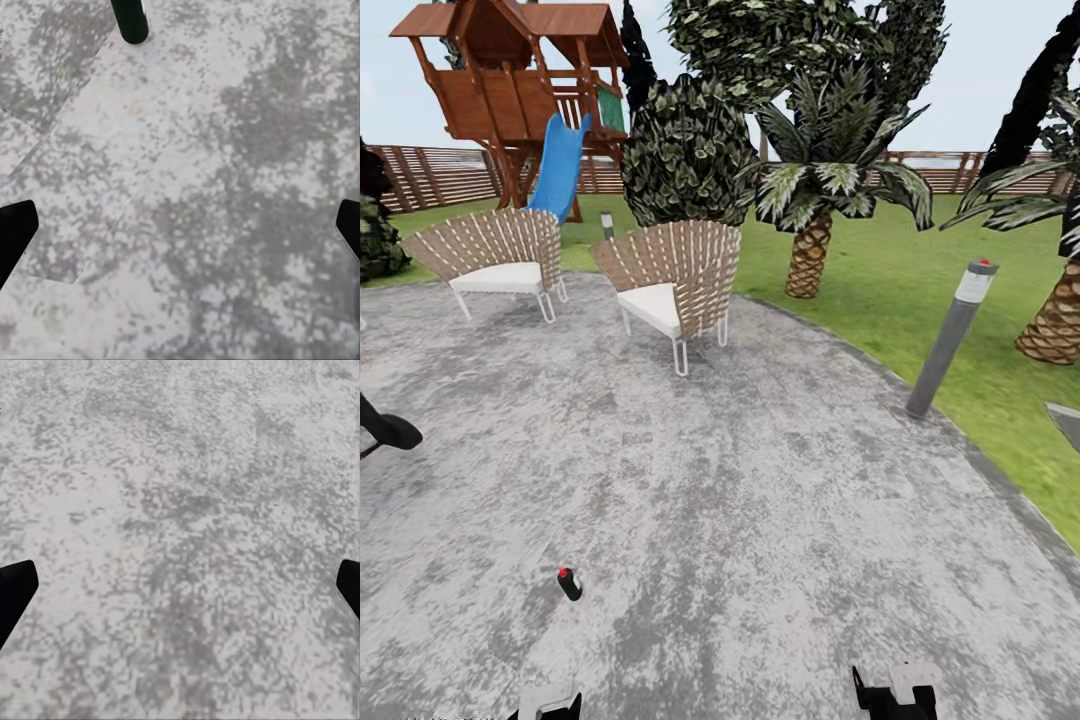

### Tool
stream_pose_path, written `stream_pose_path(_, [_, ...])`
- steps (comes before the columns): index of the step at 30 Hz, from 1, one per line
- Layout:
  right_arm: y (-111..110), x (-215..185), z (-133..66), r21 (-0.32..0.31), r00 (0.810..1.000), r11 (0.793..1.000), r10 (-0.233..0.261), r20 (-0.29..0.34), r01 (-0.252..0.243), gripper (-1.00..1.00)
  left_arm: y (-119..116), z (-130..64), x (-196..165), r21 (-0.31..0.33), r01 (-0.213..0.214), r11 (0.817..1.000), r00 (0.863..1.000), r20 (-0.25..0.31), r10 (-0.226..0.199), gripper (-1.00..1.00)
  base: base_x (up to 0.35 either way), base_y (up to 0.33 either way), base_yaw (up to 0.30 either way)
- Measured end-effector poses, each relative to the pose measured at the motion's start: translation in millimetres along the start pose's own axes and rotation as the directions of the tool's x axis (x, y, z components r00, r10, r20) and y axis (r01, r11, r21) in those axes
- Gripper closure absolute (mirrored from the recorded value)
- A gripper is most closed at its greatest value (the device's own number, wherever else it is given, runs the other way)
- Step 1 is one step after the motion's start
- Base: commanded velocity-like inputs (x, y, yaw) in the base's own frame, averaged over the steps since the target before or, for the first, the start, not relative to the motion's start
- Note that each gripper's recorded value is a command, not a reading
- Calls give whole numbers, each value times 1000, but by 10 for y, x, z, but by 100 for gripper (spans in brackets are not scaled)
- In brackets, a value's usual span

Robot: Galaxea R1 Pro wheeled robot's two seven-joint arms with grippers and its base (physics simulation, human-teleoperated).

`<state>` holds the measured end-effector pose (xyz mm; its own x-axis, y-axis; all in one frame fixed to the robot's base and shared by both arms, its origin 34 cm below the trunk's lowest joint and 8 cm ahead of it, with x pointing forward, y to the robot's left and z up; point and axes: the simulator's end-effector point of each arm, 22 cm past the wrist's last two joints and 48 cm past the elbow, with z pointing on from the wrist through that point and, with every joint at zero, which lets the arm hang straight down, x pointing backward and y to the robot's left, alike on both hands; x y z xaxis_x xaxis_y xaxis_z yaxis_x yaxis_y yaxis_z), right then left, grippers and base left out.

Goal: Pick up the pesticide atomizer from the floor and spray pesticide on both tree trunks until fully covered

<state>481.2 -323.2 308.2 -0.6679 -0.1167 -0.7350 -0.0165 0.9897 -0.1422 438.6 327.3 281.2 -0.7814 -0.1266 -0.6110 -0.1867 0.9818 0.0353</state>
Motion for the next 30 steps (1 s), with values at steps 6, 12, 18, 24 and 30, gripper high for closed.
stream_pose_path(6, [1,0,0,0,1000,1000,0,0,0,-100,1,0,0,0,1,1000,1000,0,-1,-100,167,-238,276])
stream_pose_path(12, [1,0,0,0,1000,1000,0,0,0,-100,2,0,0,0,1,1000,1000,0,-1,-100,167,-238,277])
stream_pose_path(18, [1,-1,0,0,1000,1000,0,0,0,-100,2,0,0,0,1,1000,1000,0,-1,-100,206,-232,278])
stream_pose_path(24, [1,-1,-1,0,1000,1000,0,0,0,-100,2,-1,-1,-1,1,1000,1000,0,-1,-100,255,-194,278])
stream_pose_path(30, [2,2,1,0,1000,1000,0,-1,0,-100,2,1,0,-1,1,1000,1000,0,-1,-100,80,-34,278])
